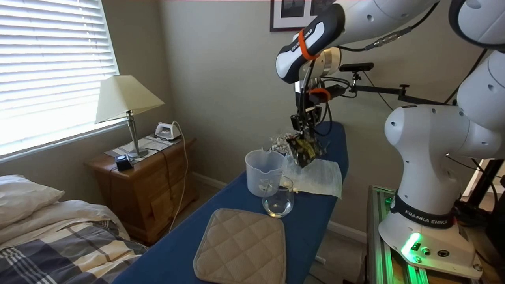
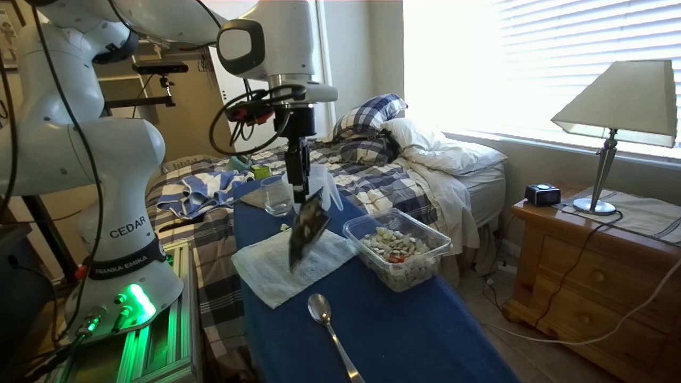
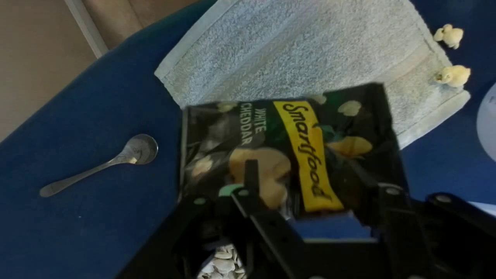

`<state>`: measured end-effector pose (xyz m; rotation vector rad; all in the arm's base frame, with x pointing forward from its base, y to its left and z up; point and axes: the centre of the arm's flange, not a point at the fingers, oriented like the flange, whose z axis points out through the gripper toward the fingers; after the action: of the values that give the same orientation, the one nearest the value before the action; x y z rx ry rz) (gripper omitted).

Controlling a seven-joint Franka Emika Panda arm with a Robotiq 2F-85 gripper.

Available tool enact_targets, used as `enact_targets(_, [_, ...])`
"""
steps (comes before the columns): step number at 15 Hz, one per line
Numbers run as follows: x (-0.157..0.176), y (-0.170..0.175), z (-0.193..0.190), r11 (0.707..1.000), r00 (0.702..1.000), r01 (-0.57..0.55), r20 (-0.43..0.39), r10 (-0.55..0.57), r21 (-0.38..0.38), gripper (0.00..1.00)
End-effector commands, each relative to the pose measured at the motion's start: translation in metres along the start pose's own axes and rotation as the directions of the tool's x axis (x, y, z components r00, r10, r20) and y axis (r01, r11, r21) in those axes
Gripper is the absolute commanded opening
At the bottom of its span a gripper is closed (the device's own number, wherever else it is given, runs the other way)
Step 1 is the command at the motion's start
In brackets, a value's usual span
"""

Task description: Empty the black packet into the lunchbox

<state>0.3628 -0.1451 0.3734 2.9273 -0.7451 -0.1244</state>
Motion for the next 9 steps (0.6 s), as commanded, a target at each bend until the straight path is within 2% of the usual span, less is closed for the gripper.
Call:
enact_targets(1, [0.002, -0.007, -0.004, 0.999, 1.0, 0.021, -0.014, -0.021, 0.035, 0.88])
enact_targets(2, [0.002, -0.009, -0.005, 0.999, 1.0, 0.026, -0.015, -0.025, 0.036, 0.96])
enact_targets(3, [0.003, -0.01, -0.007, 0.999, 0.999, 0.03, -0.016, -0.029, 0.036, 0.99])
enact_targets(7, [0.003, -0.018, -0.016, 0.998, 0.998, 0.048, -0.033, -0.047, 0.045, 1.0])
enact_targets(8, [0.001, -0.015, -0.009, 0.999, 0.999, 0.037, -0.021, -0.037, 0.0, 1.0])
enact_targets(9, [0.002, -0.016, -0.011, 0.999, 0.999, 0.042, -0.025, -0.042, 0.001, 1.0])
